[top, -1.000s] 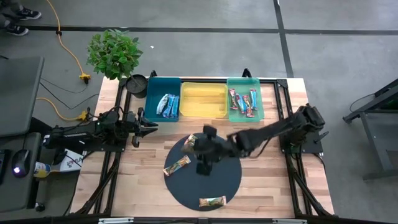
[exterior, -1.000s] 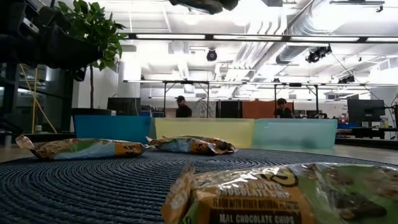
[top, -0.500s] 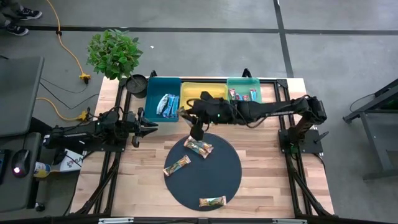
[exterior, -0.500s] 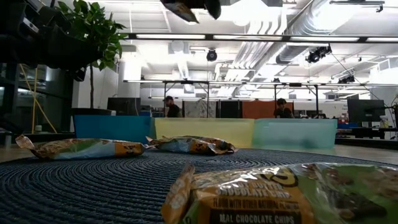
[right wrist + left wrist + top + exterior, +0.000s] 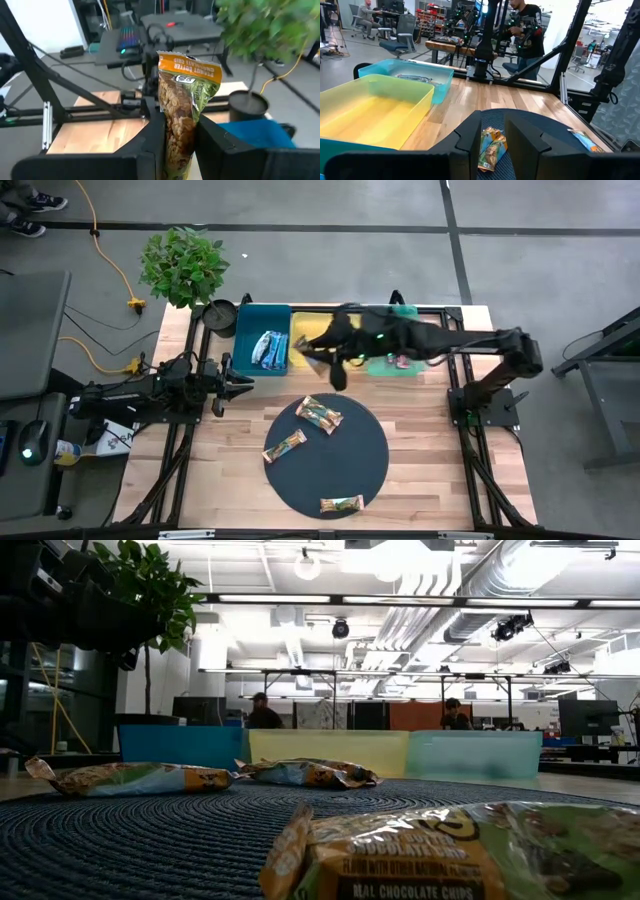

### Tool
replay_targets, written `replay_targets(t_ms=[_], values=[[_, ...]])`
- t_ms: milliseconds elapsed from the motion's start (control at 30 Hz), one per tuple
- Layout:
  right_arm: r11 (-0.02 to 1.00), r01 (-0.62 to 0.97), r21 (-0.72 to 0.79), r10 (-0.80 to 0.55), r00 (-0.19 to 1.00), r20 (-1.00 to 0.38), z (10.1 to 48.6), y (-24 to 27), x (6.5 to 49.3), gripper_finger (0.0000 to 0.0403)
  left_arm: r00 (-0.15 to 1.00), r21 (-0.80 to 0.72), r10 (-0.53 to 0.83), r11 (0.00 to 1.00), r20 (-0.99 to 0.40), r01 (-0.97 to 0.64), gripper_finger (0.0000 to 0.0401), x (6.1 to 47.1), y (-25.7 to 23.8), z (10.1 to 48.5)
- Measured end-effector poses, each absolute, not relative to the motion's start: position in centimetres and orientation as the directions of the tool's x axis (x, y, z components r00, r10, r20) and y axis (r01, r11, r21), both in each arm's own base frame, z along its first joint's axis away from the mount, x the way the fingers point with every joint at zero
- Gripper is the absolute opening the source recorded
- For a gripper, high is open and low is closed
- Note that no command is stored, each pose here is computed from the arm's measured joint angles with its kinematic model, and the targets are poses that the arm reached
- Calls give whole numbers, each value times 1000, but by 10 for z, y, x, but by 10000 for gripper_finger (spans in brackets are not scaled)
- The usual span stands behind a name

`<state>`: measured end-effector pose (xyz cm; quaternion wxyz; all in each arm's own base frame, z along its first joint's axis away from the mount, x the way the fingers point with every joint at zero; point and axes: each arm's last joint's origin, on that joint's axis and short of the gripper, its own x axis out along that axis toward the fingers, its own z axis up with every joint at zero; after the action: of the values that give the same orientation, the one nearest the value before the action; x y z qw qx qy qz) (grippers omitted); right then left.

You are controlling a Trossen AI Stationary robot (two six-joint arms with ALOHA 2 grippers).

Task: Pick and place Granola Bars by type
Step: Put the yellow granola bar into the yellow bin

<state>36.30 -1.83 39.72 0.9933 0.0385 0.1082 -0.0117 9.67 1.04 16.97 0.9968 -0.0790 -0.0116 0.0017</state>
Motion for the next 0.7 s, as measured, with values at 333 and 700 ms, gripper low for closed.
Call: replay_targets(t_ms=[333,700], values=[[998,64,10,-62,982,-177,442,-18,300,74,1000,-158,5,987,23,-2,82,97,10,170],[965,229,-130,-253,942,-219,434,-47,303,74,1000,-158,5,987,23,-1,82,97,10,170]])
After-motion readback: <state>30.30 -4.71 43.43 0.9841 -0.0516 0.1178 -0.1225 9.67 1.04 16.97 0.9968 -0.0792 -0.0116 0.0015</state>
